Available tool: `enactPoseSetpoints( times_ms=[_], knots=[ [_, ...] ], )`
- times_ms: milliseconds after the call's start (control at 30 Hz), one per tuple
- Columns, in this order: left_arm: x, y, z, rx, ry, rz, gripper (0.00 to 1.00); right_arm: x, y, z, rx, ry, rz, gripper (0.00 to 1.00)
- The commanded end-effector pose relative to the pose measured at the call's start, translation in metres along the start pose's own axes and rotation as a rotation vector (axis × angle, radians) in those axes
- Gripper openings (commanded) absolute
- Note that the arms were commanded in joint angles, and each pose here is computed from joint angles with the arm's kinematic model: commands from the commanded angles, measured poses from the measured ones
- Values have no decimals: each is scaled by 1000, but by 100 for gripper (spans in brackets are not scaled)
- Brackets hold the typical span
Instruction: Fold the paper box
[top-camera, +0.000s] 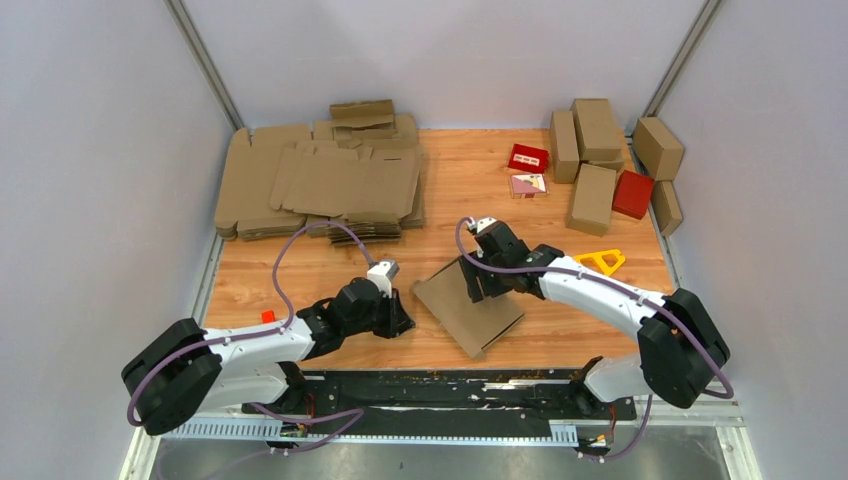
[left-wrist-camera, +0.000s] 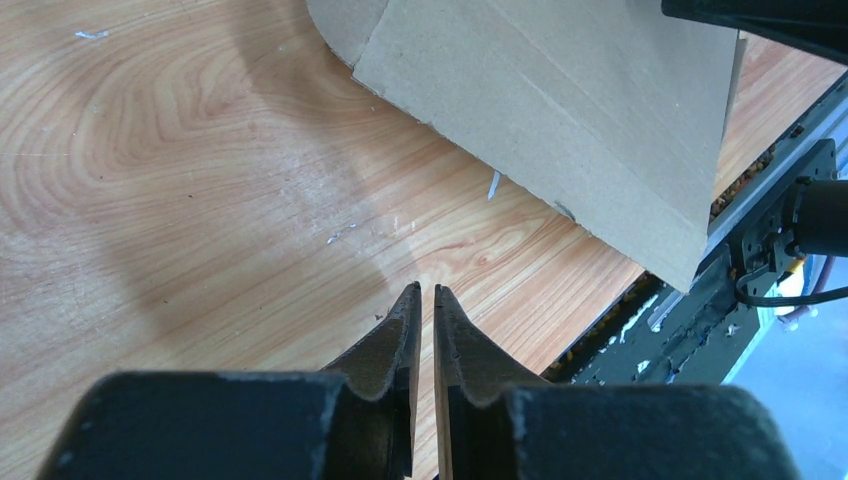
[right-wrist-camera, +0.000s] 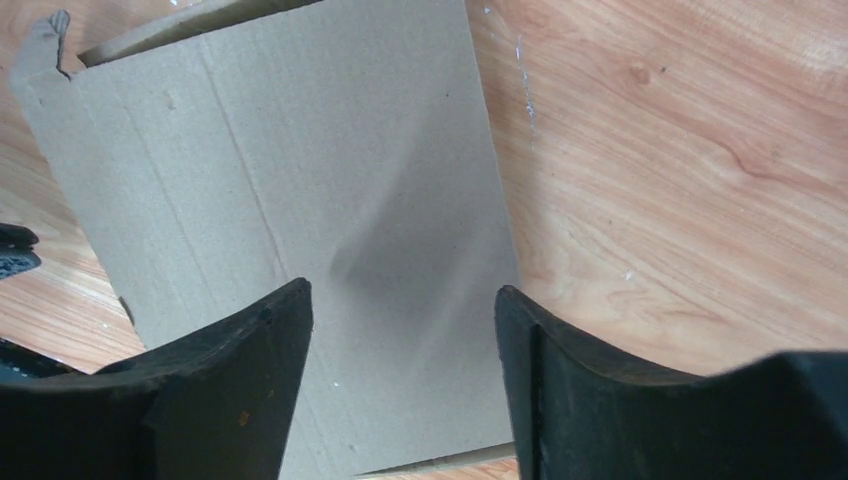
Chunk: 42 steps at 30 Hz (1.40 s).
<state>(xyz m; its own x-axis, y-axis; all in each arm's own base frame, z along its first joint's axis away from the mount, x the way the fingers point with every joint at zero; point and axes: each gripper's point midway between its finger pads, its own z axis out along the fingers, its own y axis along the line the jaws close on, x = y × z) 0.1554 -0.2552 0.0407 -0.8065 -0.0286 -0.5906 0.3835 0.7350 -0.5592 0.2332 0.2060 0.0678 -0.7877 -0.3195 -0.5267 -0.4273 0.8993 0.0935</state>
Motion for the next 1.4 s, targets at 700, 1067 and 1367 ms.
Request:
enactPoseSetpoints(
  times_ms=[700,1067,1367],
  knots=[
    [0,-11,20,66,3,-43,12,24,-48,41,224,101,61,0],
    [-12,-16,47,73,-90,-95,12,24,-48,46,22,97,217,0],
    [-19,-18,80,88,-133,-85,11,20,-47,45,-158,79,331,0]
  ],
)
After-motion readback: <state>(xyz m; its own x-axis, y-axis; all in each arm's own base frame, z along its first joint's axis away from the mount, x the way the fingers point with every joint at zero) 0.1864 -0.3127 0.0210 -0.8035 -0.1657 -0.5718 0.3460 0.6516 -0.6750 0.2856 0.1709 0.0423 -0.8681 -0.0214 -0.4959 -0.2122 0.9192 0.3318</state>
